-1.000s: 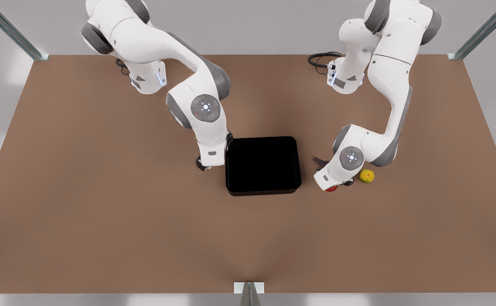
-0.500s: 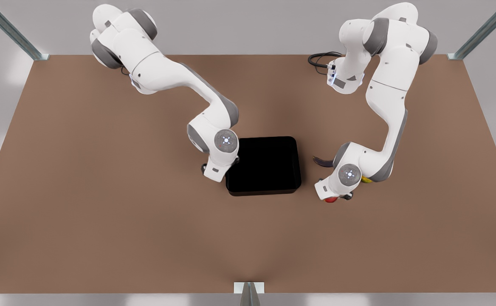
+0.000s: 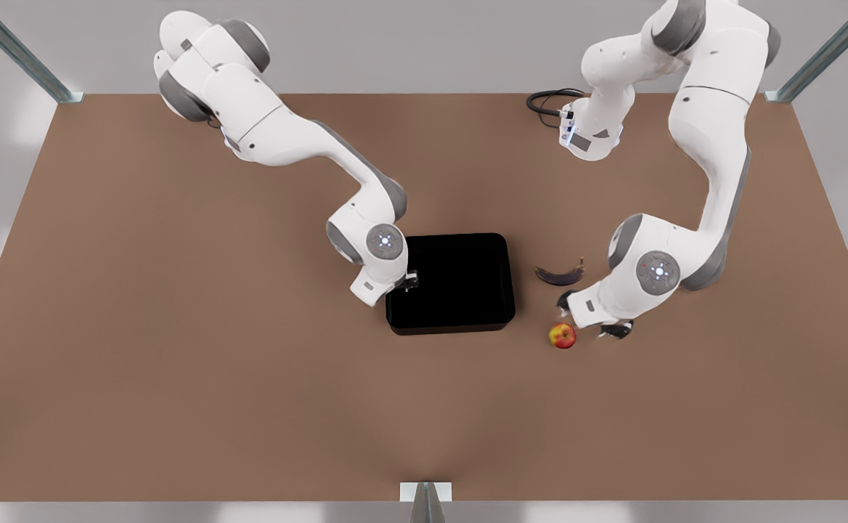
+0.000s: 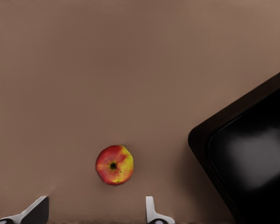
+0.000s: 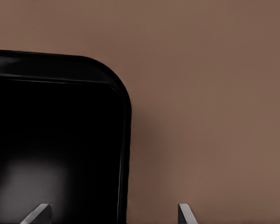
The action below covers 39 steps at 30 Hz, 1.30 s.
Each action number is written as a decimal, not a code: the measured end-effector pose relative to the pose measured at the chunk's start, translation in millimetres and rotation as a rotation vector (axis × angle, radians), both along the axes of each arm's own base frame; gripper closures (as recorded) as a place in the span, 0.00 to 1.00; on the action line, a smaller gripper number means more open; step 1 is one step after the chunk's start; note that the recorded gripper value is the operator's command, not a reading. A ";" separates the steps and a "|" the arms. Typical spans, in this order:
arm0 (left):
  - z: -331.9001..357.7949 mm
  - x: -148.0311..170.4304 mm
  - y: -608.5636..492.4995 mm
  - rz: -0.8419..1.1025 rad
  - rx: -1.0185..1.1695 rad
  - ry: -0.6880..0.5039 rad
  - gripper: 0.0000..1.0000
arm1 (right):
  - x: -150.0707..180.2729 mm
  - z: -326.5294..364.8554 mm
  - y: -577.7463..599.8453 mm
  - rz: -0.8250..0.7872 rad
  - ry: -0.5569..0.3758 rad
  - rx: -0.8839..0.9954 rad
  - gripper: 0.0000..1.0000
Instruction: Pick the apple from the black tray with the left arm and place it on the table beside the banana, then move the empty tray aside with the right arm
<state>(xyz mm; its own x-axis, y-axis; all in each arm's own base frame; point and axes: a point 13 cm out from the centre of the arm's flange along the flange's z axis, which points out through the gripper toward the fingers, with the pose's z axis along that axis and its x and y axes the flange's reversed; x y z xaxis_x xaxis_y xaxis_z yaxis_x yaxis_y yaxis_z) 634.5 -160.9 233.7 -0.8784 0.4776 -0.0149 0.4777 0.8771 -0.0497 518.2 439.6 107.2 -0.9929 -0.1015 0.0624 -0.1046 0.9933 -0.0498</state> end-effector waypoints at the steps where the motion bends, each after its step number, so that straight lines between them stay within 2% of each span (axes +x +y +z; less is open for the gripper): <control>1: 35.0 11.5 10.3 0.041 -0.024 -0.019 0.00 | -4.2 -9.4 -2.1 -0.003 -0.002 -0.005 0.00; 3: 115.1 33.5 43.8 0.135 -0.060 -0.048 0.00 | -6.2 -22.6 -4.3 -0.007 -0.014 -0.010 0.00; 4: 136.0 33.9 72.3 0.195 -0.068 -0.031 0.00 | -5.6 -27.6 -4.2 -0.011 -0.022 -0.010 0.00; 9: 158.4 2.2 77.7 0.264 -0.034 0.093 0.00 | -3.7 -42.0 2.3 -0.034 -0.049 0.012 0.00; 10: 158.2 -1.8 77.6 0.273 -0.025 0.108 0.00 | -3.4 -43.8 3.1 -0.040 -0.053 0.016 0.04; 11: 154.2 -4.9 75.8 0.281 -0.006 0.123 0.00 | -3.6 -45.5 3.8 -0.044 -0.056 0.020 0.14; 12: 145.5 -6.9 72.3 0.292 0.035 0.136 0.00 | -3.1 -46.2 4.6 -0.049 -0.060 0.025 0.33; 14: 140.6 -11.3 67.4 0.320 0.100 0.142 0.00 | -1.5 -46.3 6.0 -0.058 -0.066 0.035 0.51; 20: 153.3 -15.6 89.0 0.429 0.078 0.149 0.00 | 1.8 -43.3 7.6 -0.074 -0.079 0.051 0.60; 23: 153.9 -16.5 87.9 0.453 0.066 0.157 0.00 | 2.4 -41.8 9.0 -0.077 -0.083 0.056 0.77; 25: 155.1 -16.5 86.5 0.465 0.060 0.158 0.00 | 2.6 -41.5 9.8 -0.078 -0.084 0.059 0.83; 28: 155.5 -17.0 84.9 0.478 0.057 0.162 0.00 | 3.3 -40.1 11.7 -0.081 -0.084 0.067 0.87; 33: 156.5 -17.1 84.3 0.498 0.057 0.163 0.00 | 13.7 -4.2 19.2 -0.103 -0.080 0.142 0.86; 39: 156.8 -17.2 83.7 0.514 0.057 0.164 0.00 | 45.1 59.8 -10.5 -0.109 -0.134 0.130 0.85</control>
